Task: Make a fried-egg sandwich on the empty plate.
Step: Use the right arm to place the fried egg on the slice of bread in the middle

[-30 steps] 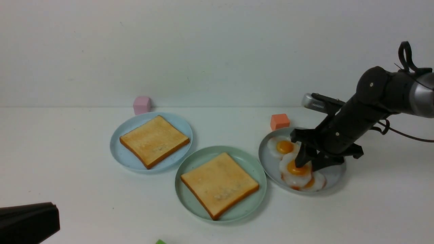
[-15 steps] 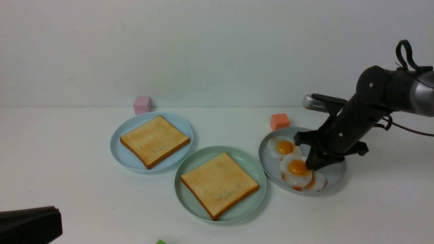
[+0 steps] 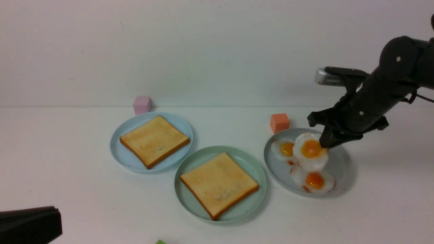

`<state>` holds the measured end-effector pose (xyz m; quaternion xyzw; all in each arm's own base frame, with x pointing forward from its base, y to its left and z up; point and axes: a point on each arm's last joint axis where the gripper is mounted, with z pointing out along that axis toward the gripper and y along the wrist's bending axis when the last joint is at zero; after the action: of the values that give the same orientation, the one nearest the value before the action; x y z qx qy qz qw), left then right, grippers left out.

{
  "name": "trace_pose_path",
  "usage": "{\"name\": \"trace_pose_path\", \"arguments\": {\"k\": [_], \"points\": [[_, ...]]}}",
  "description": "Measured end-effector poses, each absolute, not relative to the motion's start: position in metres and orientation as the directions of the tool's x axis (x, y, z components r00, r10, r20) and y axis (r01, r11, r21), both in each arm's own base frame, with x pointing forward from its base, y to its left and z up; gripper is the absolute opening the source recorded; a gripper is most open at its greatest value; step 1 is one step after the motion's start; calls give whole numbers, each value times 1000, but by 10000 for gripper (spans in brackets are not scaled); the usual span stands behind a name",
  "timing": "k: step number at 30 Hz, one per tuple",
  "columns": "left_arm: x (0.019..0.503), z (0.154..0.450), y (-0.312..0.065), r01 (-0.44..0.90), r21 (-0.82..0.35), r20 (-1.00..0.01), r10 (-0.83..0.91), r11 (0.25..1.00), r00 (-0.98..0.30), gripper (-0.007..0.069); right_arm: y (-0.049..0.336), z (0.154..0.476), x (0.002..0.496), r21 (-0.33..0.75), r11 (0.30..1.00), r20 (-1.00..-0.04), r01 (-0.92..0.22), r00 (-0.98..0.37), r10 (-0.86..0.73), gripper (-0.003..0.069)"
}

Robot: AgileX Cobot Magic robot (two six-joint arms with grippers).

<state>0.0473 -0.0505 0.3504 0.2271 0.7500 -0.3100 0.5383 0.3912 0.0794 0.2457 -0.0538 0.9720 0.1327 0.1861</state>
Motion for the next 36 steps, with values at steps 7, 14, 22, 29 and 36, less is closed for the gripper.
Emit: {"name": "trace_pose_path", "arguments": {"k": [7, 14, 22, 29, 36], "points": [[49, 350, -49, 669, -174, -958, 33, 723, -285, -13, 113, 281, 367, 397, 886, -391, -241, -917, -74, 60], [51, 351, -47, 662, -126, -966, 61, 739, -252, -10, 192, 262, 351, 484, 801, -376, -353, -910, -174, 60], [51, 351, -47, 661, -122, -966, 63, 741, -249, -10, 215, 206, 368, 558, 795, -282, -240, -955, -90, 60], [51, 351, -47, 660, -119, -967, 65, 742, -247, -6, 218, 185, 373, 567, 799, -251, -202, -966, -66, 81], [51, 351, -47, 660, -118, -967, 66, 742, -246, -3, 216, 181, 383, 529, 823, -328, -210, -944, -30, 336]]}}
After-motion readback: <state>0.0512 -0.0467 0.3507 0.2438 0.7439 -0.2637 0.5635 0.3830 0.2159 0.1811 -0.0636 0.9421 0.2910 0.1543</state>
